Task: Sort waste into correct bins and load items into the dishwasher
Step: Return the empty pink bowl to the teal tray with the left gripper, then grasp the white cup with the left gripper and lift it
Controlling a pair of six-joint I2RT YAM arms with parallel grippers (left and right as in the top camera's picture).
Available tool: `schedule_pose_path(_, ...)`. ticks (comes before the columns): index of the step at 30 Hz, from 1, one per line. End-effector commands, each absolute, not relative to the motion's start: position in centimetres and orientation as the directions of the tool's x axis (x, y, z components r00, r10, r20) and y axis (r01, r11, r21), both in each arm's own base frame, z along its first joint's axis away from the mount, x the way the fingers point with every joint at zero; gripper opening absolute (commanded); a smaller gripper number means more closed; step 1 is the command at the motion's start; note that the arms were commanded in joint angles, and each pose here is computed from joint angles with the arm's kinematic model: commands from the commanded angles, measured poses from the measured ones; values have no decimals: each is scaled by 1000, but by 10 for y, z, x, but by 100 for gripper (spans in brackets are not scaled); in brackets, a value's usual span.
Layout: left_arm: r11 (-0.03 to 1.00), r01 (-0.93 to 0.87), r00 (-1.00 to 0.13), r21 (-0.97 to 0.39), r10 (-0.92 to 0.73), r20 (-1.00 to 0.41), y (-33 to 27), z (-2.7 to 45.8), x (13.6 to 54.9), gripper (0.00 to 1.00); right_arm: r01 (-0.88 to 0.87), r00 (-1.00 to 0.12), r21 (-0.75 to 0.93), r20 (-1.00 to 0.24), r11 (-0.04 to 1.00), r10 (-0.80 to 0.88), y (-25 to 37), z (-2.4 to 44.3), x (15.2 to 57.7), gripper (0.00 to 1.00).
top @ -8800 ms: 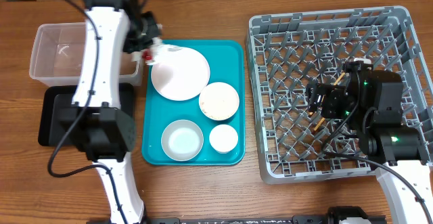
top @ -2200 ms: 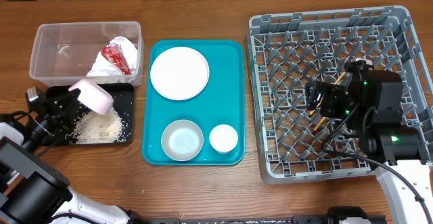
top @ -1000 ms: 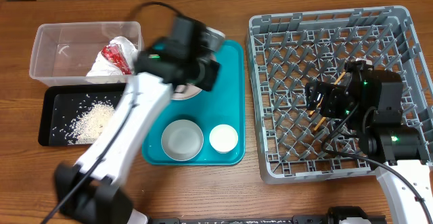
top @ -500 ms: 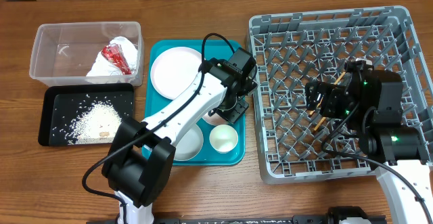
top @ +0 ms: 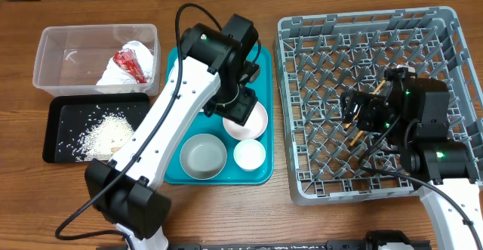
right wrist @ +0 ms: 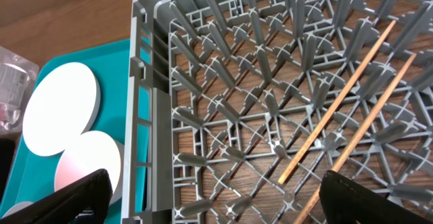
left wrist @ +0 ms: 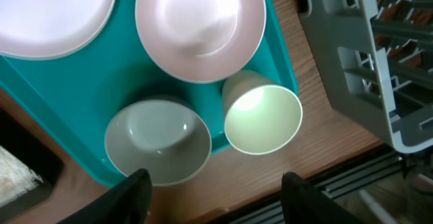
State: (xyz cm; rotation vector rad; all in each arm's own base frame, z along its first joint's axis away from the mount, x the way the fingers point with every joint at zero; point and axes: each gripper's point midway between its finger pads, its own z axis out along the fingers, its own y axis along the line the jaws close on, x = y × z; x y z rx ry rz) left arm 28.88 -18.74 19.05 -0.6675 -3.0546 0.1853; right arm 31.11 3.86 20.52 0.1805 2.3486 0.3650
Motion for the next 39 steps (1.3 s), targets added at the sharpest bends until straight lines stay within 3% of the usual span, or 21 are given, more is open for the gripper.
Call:
schedule_pose_path(1, 952, 283, -957, -116, 289, 38, -182, 179, 264, 62, 6, -695, 318, -680, 948, 233, 41, 218, 315, 100)
schedule_pose_path(10, 971, 204, -978, -127, 209, 26, -184, 84, 250, 45, 6, -696, 318, -680, 948, 233, 41, 218, 315, 100)
schedule_pose_path(18, 963, 226, -971, -146, 235, 47, -195, 61, 245, 30, 6, -696, 318, -680, 948, 233, 41, 218, 315, 100)
schedule_pose_path(20, 963, 228, -970, -147, 237, 47, -197, 59, 245, 19, 6, -695, 318, -680, 948, 233, 41, 218, 315, 100)
schedule_pose_path(24, 962, 229, -970, -148, 237, 44, -197, 59, 246, 11, 6, -695, 318, -680, 948, 233, 41, 218, 315, 100)
schedule_pose_path(25, 962, 229, -970, -149, 238, 41, -197, 59, 246, 4, 6, -695, 318, -680, 948, 233, 41, 218, 315, 100)
schedule_pose_path(28, 942, 254, -960, -220, 272, 59, -205, 64, 242, 4, 5, -695, 319, -680, 948, 233, 41, 218, 315, 100)
schedule_pose_path(32, 855, 248, -948, -455, 311, 68, -213, 106, 250, 4, -65, -705, 379, -672, 923, 226, 57, 223, 313, 100)
schedule_pose_path(36, 641, 284, -934, -713, 352, -56, -201, 171, 268, 4, -223, -699, 488, -683, 844, 210, 88, 242, 312, 100)
schedule_pose_path(39, 469, 288, -940, -835, 303, -155, -185, 206, 276, 4, -385, -682, 602, -696, 699, 224, 121, 274, 310, 100)
